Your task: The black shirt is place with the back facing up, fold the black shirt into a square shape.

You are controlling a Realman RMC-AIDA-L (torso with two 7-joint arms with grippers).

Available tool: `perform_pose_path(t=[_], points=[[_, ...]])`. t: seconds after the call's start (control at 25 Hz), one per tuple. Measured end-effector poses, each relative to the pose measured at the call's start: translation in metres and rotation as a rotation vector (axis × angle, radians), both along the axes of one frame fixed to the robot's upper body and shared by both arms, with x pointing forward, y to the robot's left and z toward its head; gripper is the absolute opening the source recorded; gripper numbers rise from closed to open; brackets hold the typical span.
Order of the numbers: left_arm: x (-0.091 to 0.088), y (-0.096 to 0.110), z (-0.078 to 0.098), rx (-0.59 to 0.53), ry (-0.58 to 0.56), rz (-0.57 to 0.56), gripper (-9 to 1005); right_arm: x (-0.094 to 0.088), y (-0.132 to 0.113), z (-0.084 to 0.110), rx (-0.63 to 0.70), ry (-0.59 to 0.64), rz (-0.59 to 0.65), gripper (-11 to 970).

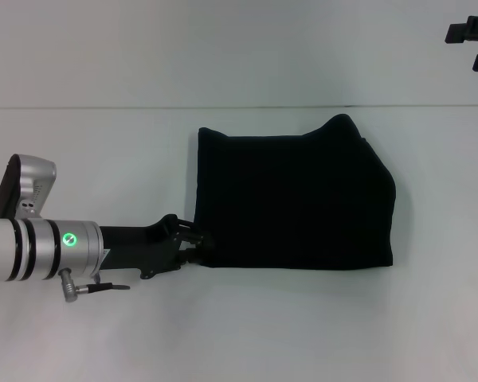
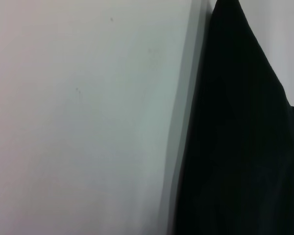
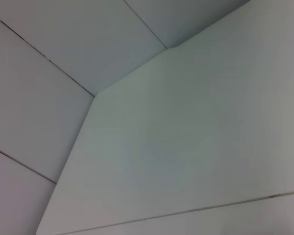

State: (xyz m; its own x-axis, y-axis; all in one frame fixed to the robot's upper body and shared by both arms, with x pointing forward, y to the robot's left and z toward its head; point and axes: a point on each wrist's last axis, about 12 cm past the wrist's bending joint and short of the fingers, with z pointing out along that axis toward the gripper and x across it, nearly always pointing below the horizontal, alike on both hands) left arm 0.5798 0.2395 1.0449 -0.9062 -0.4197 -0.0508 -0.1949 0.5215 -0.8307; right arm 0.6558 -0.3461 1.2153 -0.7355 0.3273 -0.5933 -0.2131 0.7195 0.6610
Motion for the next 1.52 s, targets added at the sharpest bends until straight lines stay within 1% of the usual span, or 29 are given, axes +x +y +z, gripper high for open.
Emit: perform_pose_path(t=[0.16,0.32,0.8,0.88,1.0,1.16,1.28,1.36,1.52], points=[[0.002,-0.002,0.002,0.014,-0.006,-0.016,357,0.000,-0.001,0.000,0.005,-0.002,-0.005,939],[0.005,-0.009,0.003,0.050,-0.011,-0.065,351,0.000,-0.003,0.001,0.011,-0.005,-0.011,939],[0.009,-0.011,0.007,0.087,-0.039,-0.112,177,0.000,-0.003,0.002,0.014,-0.008,-0.014,938],[0.009,-0.010,0.009,0.093,-0.051,-0.123,117,0.000,-0.003,0.002,0.014,-0.008,-0.015,938],[0.006,0.000,0.010,0.086,-0.062,-0.121,28,0.000,-0.004,0.002,0.014,-0.007,-0.016,938],[-0.007,0.018,0.013,0.053,-0.060,-0.127,29,0.000,-0.004,0.001,0.014,-0.007,-0.018,938],[-0.016,0.026,0.012,0.034,-0.051,-0.134,43,0.000,-0.004,0.001,0.014,-0.007,-0.019,938],[-0.019,0.027,0.011,0.027,-0.050,-0.134,56,0.000,-0.004,0.001,0.014,-0.008,-0.020,938],[-0.017,0.025,0.012,0.018,-0.053,-0.139,83,0.000,-0.003,0.001,0.015,-0.009,-0.018,938]])
